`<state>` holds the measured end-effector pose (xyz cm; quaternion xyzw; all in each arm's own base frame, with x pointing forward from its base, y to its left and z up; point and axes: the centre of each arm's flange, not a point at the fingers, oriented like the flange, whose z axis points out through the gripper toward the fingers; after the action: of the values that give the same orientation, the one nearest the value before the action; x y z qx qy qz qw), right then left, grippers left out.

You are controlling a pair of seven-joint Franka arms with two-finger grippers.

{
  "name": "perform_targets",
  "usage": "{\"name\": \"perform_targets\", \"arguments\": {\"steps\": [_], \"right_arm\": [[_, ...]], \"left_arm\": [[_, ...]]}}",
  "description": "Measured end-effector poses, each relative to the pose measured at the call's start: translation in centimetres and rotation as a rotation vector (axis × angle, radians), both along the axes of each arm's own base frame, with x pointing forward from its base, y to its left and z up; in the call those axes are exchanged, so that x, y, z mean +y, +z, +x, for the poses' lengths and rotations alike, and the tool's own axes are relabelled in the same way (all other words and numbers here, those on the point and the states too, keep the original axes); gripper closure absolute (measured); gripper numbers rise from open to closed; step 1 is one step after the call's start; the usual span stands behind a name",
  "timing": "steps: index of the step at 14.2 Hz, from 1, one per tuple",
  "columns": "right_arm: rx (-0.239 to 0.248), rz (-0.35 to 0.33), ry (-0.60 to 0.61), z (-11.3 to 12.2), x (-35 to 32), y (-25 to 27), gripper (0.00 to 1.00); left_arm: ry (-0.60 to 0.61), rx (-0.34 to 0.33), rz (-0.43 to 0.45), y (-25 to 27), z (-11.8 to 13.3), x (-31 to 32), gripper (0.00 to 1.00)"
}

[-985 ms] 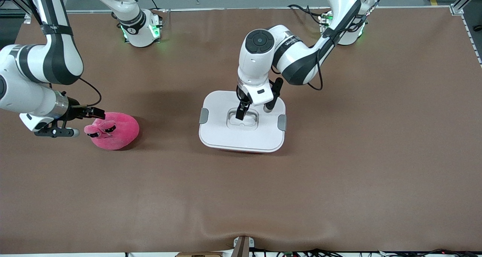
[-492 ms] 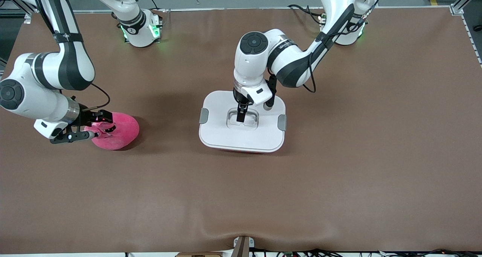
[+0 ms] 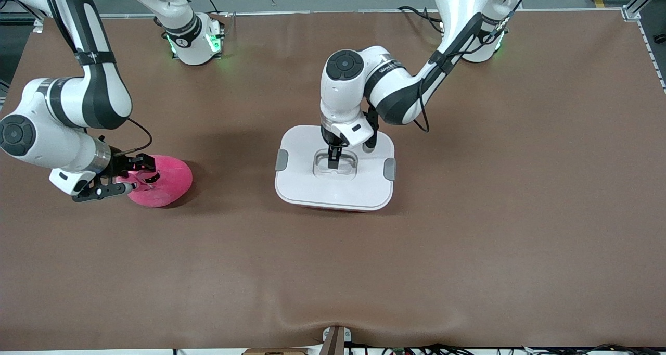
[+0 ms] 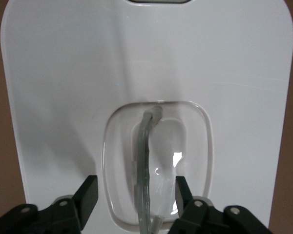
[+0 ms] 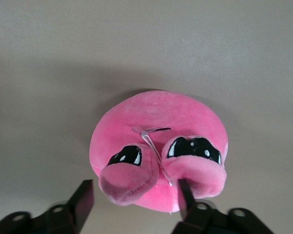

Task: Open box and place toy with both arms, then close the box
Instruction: 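Grasp the lid handle with the left gripper while the right gripper grasps the toy, then lift the lid off the box with the left gripper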

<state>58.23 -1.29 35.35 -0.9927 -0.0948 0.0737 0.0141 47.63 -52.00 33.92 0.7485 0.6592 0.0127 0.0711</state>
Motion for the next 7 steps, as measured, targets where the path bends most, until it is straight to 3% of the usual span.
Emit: {"name": "perform_targets", "arguments": {"steps": [1,2,3,4,5,7], "right_arm": [[0.002,0.0,0.0,-0.03,0.0,-0.01,0.4],[0.007,0.0,0.001,-0.08,0.02,-0.04,0.4],[0.01,0.001,0.001,-0.11,0.05,-0.05,0.47],[0.011,0.001,0.002,-0.11,0.08,-0.04,0.58],[0.012,0.001,0.002,-0.11,0.1,-0.01,0.72],[0.018,0.001,0.004,-0.03,0.18,0.31,0.9]], "left_arm": [[0.0,0.0,0.0,0.02,0.02,0.0,0.31],[0.002,-0.001,-0.001,0.04,0.03,0.0,0.39],[0.005,-0.001,-0.001,0.06,0.05,0.0,0.49],[0.013,0.0,-0.002,0.07,0.06,0.0,0.49],[0.022,0.0,-0.004,0.09,0.08,0.01,0.56],[0.031,0.0,-0.006,0.16,0.13,0.0,0.76]]}}
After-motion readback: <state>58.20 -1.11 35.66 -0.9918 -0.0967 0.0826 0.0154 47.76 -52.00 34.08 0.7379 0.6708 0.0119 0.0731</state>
